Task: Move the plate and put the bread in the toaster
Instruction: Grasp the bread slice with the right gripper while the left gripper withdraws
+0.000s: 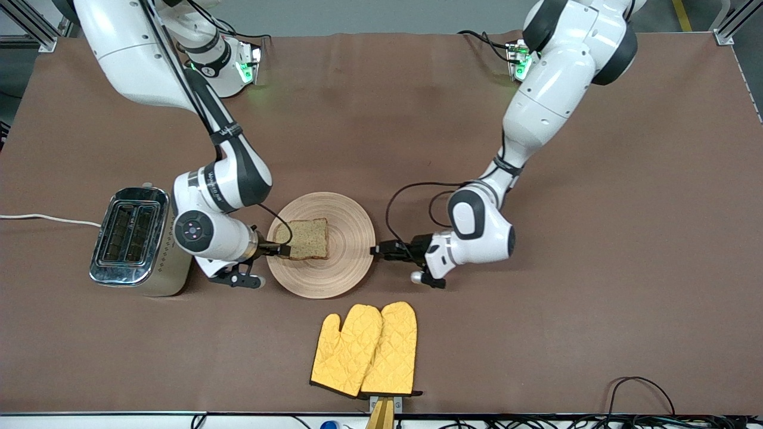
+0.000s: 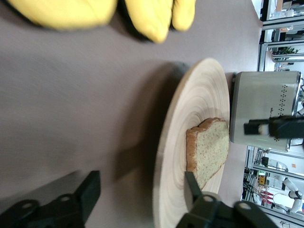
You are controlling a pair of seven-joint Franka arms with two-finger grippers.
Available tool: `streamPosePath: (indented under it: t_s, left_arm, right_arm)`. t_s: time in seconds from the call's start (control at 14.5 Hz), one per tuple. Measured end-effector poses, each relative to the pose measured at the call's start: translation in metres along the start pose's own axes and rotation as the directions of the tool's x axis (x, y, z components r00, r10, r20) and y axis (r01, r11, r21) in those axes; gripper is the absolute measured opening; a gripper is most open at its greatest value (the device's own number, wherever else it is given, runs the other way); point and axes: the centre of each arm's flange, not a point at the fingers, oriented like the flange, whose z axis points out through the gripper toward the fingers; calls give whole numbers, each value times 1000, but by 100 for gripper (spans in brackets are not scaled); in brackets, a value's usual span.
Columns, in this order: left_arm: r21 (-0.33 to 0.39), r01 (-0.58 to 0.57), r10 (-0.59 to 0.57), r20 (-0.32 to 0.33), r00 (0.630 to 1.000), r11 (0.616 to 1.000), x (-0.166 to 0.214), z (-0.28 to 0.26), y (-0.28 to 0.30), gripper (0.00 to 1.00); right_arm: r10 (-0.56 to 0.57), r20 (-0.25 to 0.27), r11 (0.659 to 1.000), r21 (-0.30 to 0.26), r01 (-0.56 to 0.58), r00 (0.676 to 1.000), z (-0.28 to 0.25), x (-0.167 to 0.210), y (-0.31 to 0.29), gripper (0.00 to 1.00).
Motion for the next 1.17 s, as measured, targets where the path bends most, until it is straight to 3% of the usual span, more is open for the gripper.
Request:
streamPosePath:
  t_s: [0.07,0.14,0.28,0.48,0.55,0.62,0.76,0.83,0.9,1.03,1.17]
  left_arm:
    - [-3,16,-16,25,1000,1000,10,-25,-3,95]
    - [6,34,-35,52,998,999,19,-53,-4,100]
    - [75,56,-63,87,994,996,34,-115,1,100]
    - [245,46,-78,119,990,968,43,-202,15,100]
    - [314,14,-58,131,990,949,42,-227,19,100]
    - [380,-19,-39,145,989,925,41,-251,23,100]
    - [471,-61,-22,168,985,880,36,-296,32,100]
    - [501,-71,-20,174,985,862,32,-319,38,100]
    - [537,-82,-21,183,983,840,27,-342,44,100]
    - [621,-110,-20,198,980,776,13,-390,64,100]
    - [700,-98,-32,170,985,708,-7,-432,102,100]
  right_arm:
    - [-16,5,1000,-8,16,1000,4,-6,-8,100]
    - [-35,6,999,-21,35,999,7,-11,-15,100]
    - [-64,4,997,-50,64,998,12,-17,-21,100]
    - [-62,7,996,-65,62,998,16,-16,-15,95]
    - [-60,8,996,-67,60,998,17,-15,-13,95]
    - [-59,10,996,-68,59,998,18,-16,-12,88]
    - [-56,19,996,-72,58,998,22,-17,-10,83]
    - [-55,23,996,-73,57,998,24,-18,-9,70]
    - [-55,25,996,-74,56,998,25,-18,-8,66]
    - [-54,25,996,-75,56,998,25,-18,-8,59]
    - [-53,26,996,-75,55,998,26,-18,-7,54]
